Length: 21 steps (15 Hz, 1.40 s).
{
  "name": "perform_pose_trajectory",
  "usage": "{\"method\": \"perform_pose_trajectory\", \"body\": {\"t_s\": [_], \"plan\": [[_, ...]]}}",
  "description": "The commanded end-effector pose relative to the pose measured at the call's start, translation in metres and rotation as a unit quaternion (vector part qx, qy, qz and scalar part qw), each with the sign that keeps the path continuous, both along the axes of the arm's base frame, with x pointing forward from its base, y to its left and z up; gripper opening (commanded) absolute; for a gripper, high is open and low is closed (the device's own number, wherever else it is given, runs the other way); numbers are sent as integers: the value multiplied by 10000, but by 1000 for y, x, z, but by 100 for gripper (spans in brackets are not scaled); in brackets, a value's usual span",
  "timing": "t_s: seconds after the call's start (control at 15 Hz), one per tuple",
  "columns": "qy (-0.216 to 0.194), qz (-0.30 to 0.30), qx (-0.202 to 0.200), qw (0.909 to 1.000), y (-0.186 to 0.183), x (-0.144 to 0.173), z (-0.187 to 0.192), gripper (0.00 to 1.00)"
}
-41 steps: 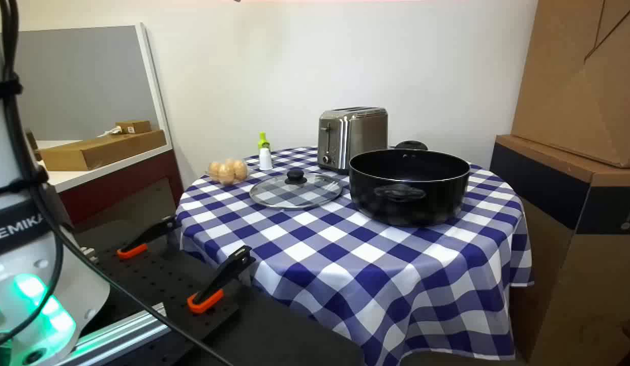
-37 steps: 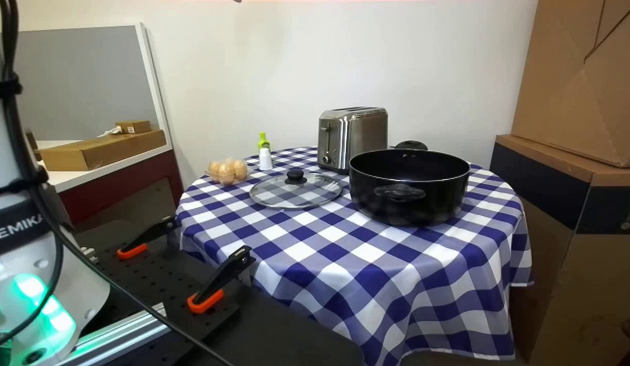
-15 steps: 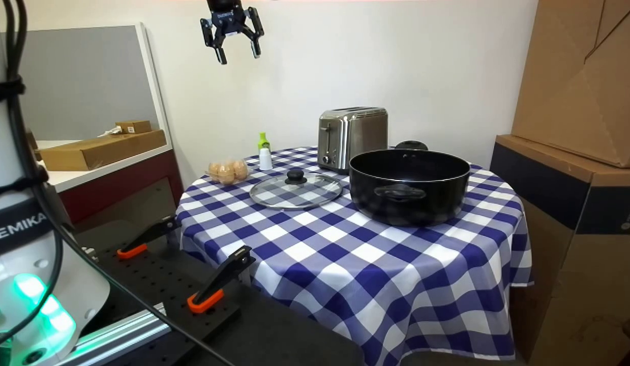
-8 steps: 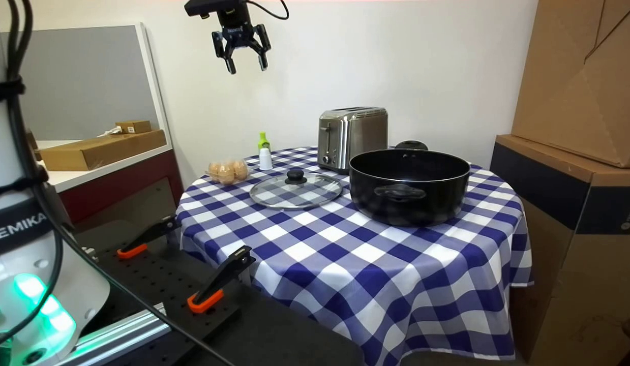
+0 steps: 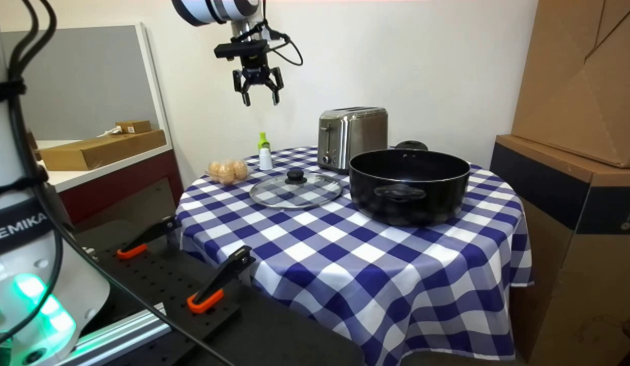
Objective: Pick up the small white bottle from the table and move it to the right.
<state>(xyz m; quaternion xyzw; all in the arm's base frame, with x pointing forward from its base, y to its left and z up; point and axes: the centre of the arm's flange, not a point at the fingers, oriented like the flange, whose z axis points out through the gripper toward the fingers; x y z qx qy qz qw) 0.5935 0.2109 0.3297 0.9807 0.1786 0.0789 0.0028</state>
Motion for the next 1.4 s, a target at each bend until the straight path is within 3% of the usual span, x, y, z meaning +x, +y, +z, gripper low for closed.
{"method": "perform_pose_trajectory", "body": {"t_s": [0.0, 0.2, 0.6, 1.07, 1.33], "plan": [[-127, 28, -216, 9997, 19, 51, -26, 100], [-122, 87, -318, 9994, 27, 64, -49, 100], [277, 251, -335, 9987, 50, 68, -91, 100], [845, 237, -543, 9947, 51, 66, -119, 100], [939, 240, -633, 9933, 50, 67, -128, 100]]}}
